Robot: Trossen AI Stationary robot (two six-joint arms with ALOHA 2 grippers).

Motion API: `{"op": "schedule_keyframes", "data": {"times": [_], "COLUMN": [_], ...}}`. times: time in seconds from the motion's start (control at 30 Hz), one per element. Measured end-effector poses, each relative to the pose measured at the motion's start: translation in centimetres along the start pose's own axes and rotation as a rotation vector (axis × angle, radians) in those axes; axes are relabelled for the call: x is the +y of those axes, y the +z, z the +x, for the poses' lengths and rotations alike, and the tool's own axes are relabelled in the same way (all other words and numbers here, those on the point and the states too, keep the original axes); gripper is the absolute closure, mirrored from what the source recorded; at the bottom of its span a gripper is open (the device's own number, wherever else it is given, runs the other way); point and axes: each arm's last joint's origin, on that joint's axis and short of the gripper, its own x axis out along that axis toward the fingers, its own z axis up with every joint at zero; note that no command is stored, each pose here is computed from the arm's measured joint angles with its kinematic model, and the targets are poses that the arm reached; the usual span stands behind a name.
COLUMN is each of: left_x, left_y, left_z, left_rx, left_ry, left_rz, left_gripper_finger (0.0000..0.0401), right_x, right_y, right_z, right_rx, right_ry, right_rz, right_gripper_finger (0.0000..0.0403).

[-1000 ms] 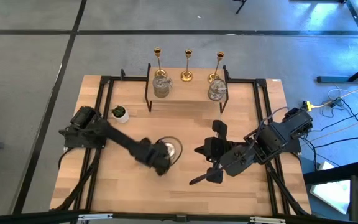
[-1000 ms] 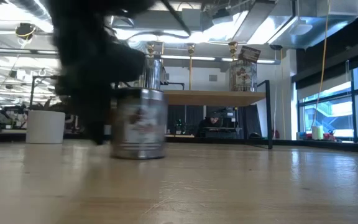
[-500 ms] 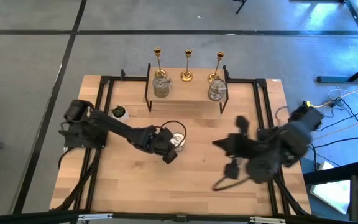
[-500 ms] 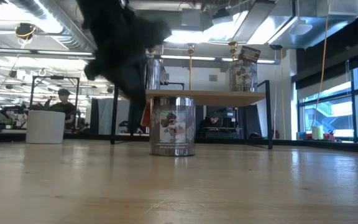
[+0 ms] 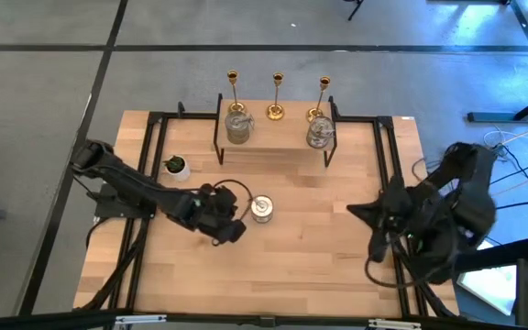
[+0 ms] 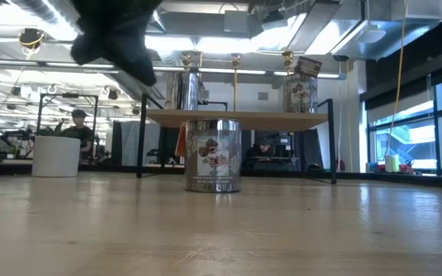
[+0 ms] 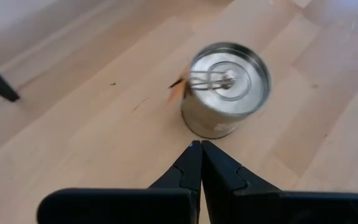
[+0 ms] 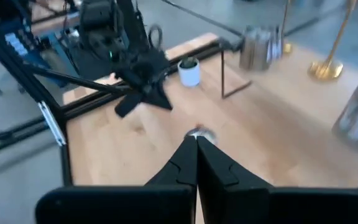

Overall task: Pick & Place candle stick holders
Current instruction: Put the silver scented candle on the shelf aligned with the other silver scented candles

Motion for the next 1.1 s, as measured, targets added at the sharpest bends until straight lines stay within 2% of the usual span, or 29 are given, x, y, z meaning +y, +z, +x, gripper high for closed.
{"op": "schedule_keyframes", "data": {"times": [0.13, 0.33, 0.43, 0.53, 0.63, 0.73, 0.87, 1.1], "left_x": [2.1, 5.3, 6.3, 6.7, 6.5, 6.3, 6.3, 6.5], "left_y": [-1.3, -3.4, -4.1, -4.2, -4.0, -3.8, -3.9, -4.8], "left_z": [-0.7, -1.1, -1.2, -1.5, -2.0, -2.3, -2.6, -2.4], "left_rx": [-0.033, -0.112, -0.136, -0.150, -0.184, -0.223, -0.267, -0.261], "left_ry": [-0.070, -0.260, -0.350, -0.390, -0.403, -0.400, -0.367, -0.312], "left_rz": [-0.055, -0.160, -0.186, -0.200, -0.193, -0.200, -0.243, -0.277], "left_gripper_finger": [0.0399, 0.0399, 0.0399, 0.0399, 0.0399, 0.0399, 0.0399, 0.0399], "right_x": [0.6, 3.0, 3.9, 4.1, 3.8, 3.6, 4.5, 6.7], "right_y": [-4.3, -9.3, -10.6, -11.5, -13.0, -15.2, -17.0, -19.5], "right_z": [2.3, 6.0, 7.5, 8.4, 9.1, 9.9, 11.3, 15.6], "right_rx": [-0.006, -0.101, -0.154, -0.150, -0.038, 0.141, 0.299, 0.339], "right_ry": [0.006, 0.143, 0.265, 0.470, 0.631, 0.601, 0.520, 0.358], "right_rz": [0.174, 0.438, 0.505, 0.518, 0.498, 0.437, 0.264, 0.170], "right_gripper_finger": [0.0403, 0.0403, 0.0403, 0.0403, 0.0403, 0.0403, 0.0402, 0.0382]}}
